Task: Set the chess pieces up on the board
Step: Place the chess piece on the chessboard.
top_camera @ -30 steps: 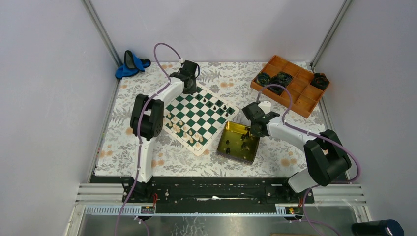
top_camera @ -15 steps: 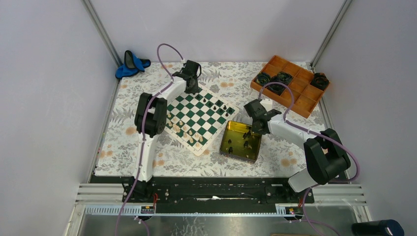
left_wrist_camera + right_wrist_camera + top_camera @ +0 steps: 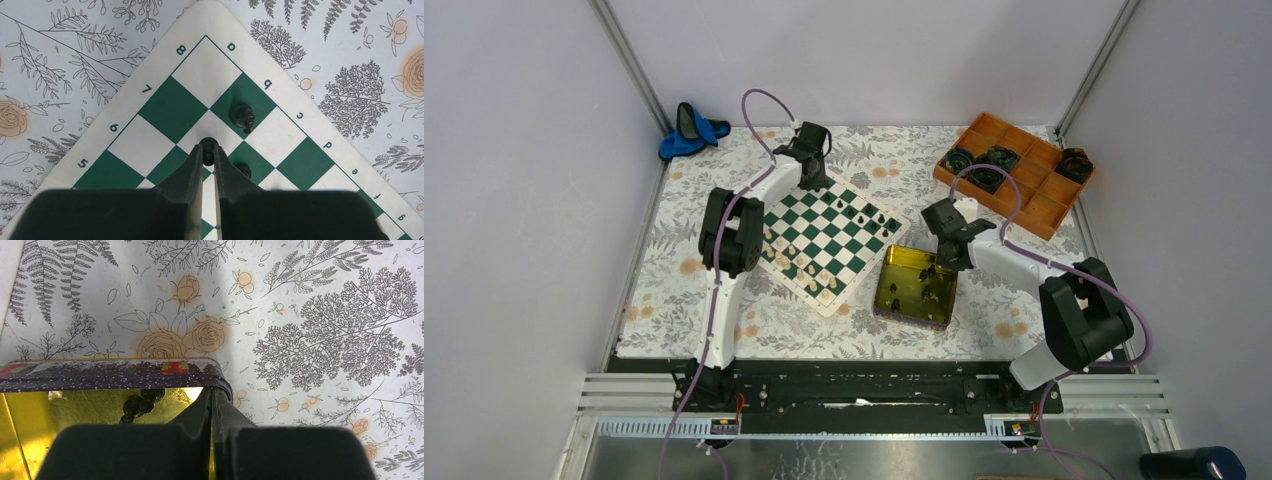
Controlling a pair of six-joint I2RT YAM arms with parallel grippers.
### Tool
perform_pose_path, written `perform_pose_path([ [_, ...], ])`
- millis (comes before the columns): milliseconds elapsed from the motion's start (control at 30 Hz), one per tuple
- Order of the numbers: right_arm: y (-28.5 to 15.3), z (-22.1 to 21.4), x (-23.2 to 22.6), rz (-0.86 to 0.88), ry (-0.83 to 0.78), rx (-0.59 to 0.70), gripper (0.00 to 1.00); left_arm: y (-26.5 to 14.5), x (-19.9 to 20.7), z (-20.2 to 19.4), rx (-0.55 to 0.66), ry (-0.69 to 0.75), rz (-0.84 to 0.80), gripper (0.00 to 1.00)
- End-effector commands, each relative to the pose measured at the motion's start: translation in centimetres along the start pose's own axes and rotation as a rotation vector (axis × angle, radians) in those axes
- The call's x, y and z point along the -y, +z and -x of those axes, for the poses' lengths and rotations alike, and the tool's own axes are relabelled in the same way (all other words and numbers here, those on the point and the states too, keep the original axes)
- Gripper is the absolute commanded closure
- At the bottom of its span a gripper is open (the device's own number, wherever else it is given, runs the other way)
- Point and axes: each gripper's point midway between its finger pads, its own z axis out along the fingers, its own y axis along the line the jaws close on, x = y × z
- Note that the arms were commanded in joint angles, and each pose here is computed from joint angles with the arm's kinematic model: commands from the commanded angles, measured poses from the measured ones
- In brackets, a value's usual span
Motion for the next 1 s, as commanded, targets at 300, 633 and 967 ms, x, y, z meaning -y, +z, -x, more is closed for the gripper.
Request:
perform_pose_path([
  [300,-0.1,1.4,-0.7,0.029,0.01,0.022,1.0,0.3,-0.1,0.4,-0.003,-0.021,0.005,0.66],
  [633,-0.9,2.0,-0.9,0.052,0.011,0.038,1.0,-2.3,-0.5,2.5,0.062,-0.046,0.029,0.6],
  [967,-2.7,3.4,-2.0,0.137,0.0,0.063,1.0,-8.9,-1.1,5.9,0.183,-0.066,0.023,0.43],
])
